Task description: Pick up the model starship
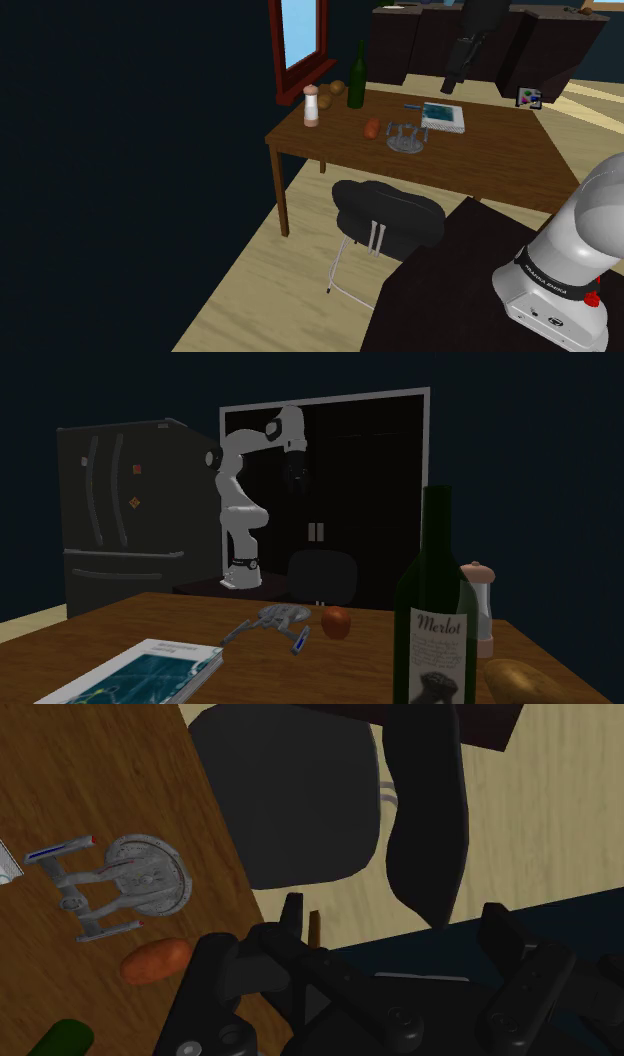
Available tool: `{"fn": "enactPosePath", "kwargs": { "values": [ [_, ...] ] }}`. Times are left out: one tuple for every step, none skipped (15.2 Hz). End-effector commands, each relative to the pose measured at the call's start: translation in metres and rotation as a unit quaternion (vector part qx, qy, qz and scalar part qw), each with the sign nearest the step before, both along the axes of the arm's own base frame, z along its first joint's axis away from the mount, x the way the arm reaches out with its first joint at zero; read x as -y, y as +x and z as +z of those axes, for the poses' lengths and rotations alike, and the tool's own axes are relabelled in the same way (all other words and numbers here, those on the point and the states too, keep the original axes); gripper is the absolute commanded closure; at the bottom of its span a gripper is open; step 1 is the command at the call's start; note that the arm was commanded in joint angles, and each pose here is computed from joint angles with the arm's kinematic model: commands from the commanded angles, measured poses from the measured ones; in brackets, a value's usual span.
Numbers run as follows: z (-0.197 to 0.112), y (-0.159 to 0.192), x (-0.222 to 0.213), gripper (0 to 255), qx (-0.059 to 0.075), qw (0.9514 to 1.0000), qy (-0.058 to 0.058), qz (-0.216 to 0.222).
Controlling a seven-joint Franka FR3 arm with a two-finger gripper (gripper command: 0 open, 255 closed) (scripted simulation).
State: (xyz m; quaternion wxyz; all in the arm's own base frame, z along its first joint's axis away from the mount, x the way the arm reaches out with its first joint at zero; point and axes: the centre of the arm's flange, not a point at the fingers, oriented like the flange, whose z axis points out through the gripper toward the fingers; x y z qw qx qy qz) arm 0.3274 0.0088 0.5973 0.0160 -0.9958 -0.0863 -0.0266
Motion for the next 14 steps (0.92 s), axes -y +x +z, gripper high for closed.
{"fn": "enactPosePath", "kwargs": {
  "values": [
    [0.0, 0.0, 0.0, 0, 0.0, 1.0, 0.0, 0.0],
    [-0.007, 0.006, 0.009, 0, -0.001, 1.0, -0.001, 0.001],
    [-0.014, 0.013, 0.018, 0, -0.001, 1.0, -0.002, 0.001],
    [-0.021, 0.019, 0.027, 0, -0.002, 1.0, -0.003, 0.002],
    [-0.028, 0.026, 0.036, 0, -0.002, 1.0, -0.003, 0.003],
    [-0.036, 0.032, 0.045, 0, -0.003, 1.0, -0.004, 0.003],
    [-0.043, 0.038, 0.054, 0, -0.003, 1.0, -0.005, 0.004],
    [-0.05, 0.045, 0.063, 0, -0.004, 1.0, -0.006, 0.005],
    [-0.057, 0.051, 0.072, 0, -0.005, 1.0, -0.007, 0.005],
    [-0.064, 0.058, 0.08, 0, -0.005, 0.9999, -0.008, 0.006],
    [-0.071, 0.064, 0.089, 0, -0.006, 0.9999, -0.009, 0.007],
    [-0.078, 0.071, 0.098, 0, -0.006, 0.9999, -0.01, 0.007],
    [-0.085, 0.077, 0.107, 0, -0.007, 0.9999, -0.01, 0.008],
    [-0.092, 0.083, 0.116, 0, -0.008, 0.9999, -0.011, 0.009]
  ]
}}
